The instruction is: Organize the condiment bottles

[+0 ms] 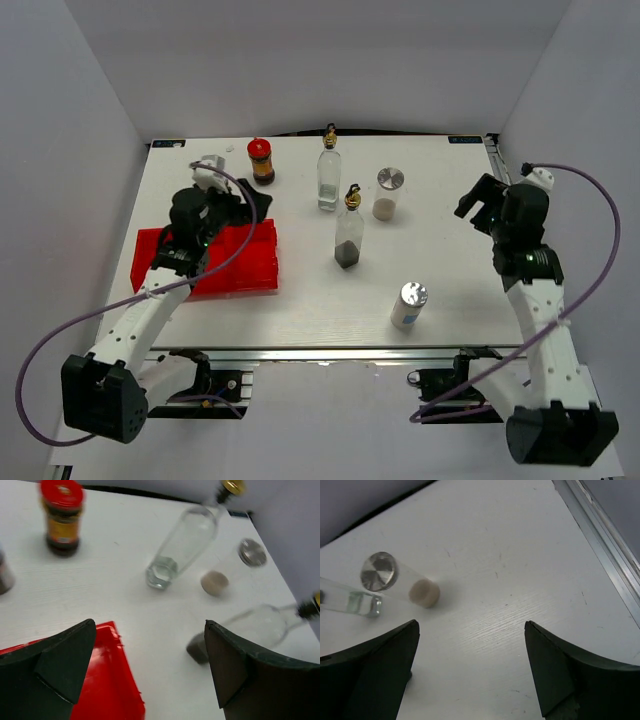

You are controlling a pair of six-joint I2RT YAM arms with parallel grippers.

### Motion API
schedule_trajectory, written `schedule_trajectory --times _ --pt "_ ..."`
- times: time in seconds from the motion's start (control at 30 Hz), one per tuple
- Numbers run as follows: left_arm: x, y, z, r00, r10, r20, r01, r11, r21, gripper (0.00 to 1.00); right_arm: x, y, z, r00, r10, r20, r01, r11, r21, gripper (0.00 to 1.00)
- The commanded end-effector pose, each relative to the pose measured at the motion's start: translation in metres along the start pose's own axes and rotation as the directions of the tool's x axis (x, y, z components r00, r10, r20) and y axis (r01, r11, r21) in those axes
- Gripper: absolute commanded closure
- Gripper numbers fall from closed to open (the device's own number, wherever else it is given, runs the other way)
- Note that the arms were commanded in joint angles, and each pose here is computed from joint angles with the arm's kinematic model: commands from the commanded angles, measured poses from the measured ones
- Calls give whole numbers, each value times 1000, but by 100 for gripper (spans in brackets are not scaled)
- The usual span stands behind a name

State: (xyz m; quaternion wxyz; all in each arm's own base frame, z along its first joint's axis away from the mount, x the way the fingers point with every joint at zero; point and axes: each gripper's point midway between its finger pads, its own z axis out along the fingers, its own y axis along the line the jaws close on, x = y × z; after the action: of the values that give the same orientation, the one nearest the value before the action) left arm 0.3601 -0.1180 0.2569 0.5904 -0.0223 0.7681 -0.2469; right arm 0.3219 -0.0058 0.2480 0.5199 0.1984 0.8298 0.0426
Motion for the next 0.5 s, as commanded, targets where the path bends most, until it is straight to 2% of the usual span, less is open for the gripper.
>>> schedule_trajectory --times 0.0,0.03,0.07,0.17,0.27,0.33,0.43,0.47 --pt "4 -50 -1 987 160 -3 -157 973 168 2 -28 24 -20 983 40 181 -10 986 -166 11" --pt "8 -61 -3 984 180 -2 -176 962 209 2 -32 30 -34 973 52 223 -1 976 -220 11" --pt "8 -70 -4 977 212 27 -212 947 240 2 -23 29 -34 972 45 228 10 972 -234 11" --pt "28 -106 -13 955 292 51 -291 890 350 2 -31 30 -48 956 50 288 26 966 -256 11" --pt "53 -151 -18 920 391 34 -362 813 457 2 -26 29 -52 972 22 234 38 969 -245 11" --pt "72 -161 -13 896 445 5 -393 788 474 2 -22 31 -49 979 4 202 47 968 -248 10" --pt "83 -186 -11 849 527 37 -474 728 495 2 -17 36 -47 985 -9 174 57 961 -272 11" --pt "91 -185 -3 836 548 18 -489 730 476 2 -16 36 -46 985 -13 172 60 961 -272 11"
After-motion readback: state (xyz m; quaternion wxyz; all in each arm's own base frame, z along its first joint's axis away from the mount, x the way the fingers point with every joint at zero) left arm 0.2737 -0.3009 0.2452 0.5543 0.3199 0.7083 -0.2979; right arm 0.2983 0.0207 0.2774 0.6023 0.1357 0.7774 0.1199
